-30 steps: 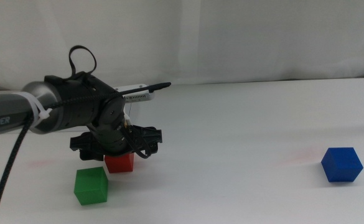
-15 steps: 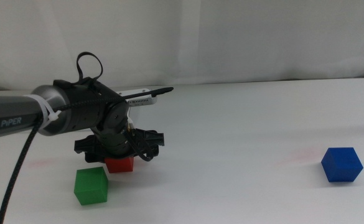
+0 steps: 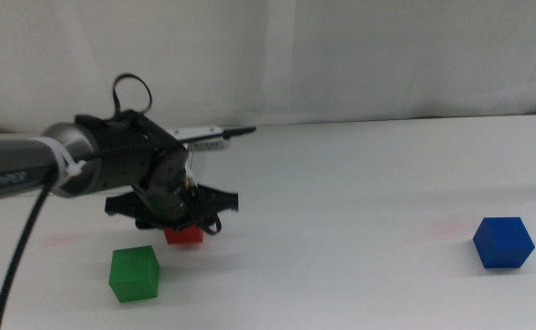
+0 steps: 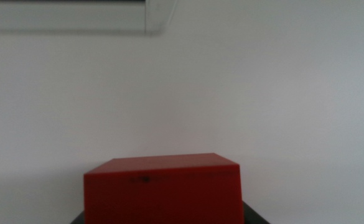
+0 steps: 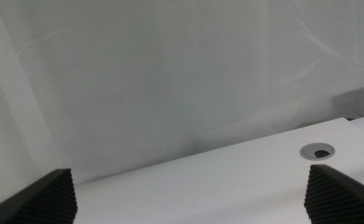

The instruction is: Stack red cubes first, then green, then blue cubes in a specific spot.

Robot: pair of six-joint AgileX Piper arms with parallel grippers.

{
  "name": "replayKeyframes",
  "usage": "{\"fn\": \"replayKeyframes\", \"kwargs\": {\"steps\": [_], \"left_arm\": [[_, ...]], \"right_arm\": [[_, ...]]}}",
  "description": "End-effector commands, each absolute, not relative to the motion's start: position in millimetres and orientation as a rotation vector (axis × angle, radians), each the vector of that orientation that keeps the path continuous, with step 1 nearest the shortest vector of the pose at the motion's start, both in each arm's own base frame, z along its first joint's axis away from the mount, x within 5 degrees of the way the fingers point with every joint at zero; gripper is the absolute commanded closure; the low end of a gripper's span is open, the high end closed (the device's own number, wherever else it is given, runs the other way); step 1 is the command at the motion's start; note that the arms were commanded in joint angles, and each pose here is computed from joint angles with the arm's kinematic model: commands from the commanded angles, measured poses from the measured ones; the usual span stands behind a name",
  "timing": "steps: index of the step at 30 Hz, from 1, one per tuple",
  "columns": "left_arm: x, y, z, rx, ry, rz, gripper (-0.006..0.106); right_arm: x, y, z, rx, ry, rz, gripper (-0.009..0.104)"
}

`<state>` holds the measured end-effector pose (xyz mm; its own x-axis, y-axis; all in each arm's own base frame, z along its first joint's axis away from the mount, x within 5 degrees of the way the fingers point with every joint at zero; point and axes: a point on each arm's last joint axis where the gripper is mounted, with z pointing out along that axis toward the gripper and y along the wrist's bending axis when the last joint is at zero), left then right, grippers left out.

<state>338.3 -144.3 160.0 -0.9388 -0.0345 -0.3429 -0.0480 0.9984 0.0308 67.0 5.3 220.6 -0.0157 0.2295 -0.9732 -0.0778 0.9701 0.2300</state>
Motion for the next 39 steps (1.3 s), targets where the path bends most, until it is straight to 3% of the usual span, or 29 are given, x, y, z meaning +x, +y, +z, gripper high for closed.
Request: {"fn": "replayKeyframes", "kwargs": {"steps": [1, 6, 12, 21, 26, 39], "left_arm": [[338, -149, 182, -0.070, 2.738, 0.003, 0.103], [320, -164, 223, -0.027, 2.667, -0.068, 0.103], [277, -195, 240, -0.002, 2.693, -0.099, 0.103], [222, -237, 216, -0.020, 2.752, -0.138, 0.103], [200, -244, 203, -0.018, 2.769, -0.106, 0.103], [178, -263, 172, -0.014, 2.833, -0.066, 0.103]], "right_arm": [[67, 5, 220, 0.115, 1.569, 0.231, -0.008], [67, 5, 220, 0.115, 1.569, 0.231, -0.008], [67, 5, 220, 0.115, 1.569, 0.231, -0.008], [67, 5, 220, 0.115, 1.569, 0.231, -0.008], [67, 5, 220, 0.115, 1.569, 0.231, -0.008], [67, 5, 220, 0.115, 1.569, 0.231, -0.008]]}}
